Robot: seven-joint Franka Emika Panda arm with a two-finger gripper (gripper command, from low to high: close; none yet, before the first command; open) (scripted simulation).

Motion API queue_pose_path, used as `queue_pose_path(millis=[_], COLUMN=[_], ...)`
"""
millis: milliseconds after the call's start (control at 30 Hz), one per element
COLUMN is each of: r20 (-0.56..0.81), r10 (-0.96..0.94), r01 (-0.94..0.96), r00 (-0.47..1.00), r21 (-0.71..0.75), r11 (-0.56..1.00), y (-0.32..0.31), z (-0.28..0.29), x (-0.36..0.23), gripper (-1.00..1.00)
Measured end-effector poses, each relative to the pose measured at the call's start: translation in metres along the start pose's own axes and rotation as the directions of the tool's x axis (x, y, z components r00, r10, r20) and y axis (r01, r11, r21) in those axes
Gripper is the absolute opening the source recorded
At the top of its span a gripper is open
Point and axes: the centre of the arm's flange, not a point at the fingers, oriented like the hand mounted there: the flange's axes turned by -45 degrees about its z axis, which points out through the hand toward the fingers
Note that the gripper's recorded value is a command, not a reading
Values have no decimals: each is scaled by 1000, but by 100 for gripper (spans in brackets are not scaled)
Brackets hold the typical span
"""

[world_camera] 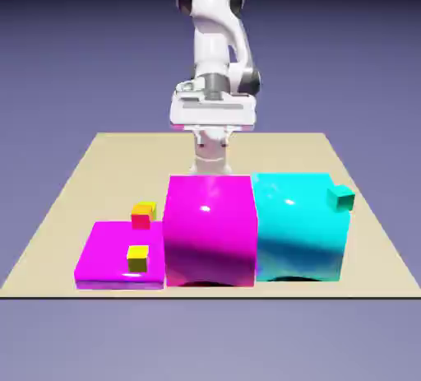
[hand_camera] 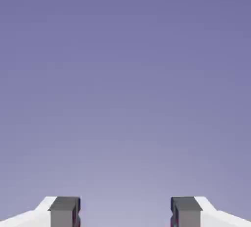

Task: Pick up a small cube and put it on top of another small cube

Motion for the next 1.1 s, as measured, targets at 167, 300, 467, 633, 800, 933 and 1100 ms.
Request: queue_pose_path(millis=[167,300,467,633,800,933,1100], r20=[335,555,763,800,800,800,800], r10=[183,344,229,27,28,27,28], r01=[-149,-268,-170,-26,-25,-26,-25], r00=[924,757,605,600,599,600,599], r21=[-124,-217,-156,-14,-16,-14,-16], r11=[981,939,973,1000,1000,1000,1000], y=[110,189,216,193,194,192,193], z=[61,84,83,80,106,125,111], x=[-65,-142,-255,-288,-315,-341,-321], gripper=[0,0,0,0,0,-100,-100])
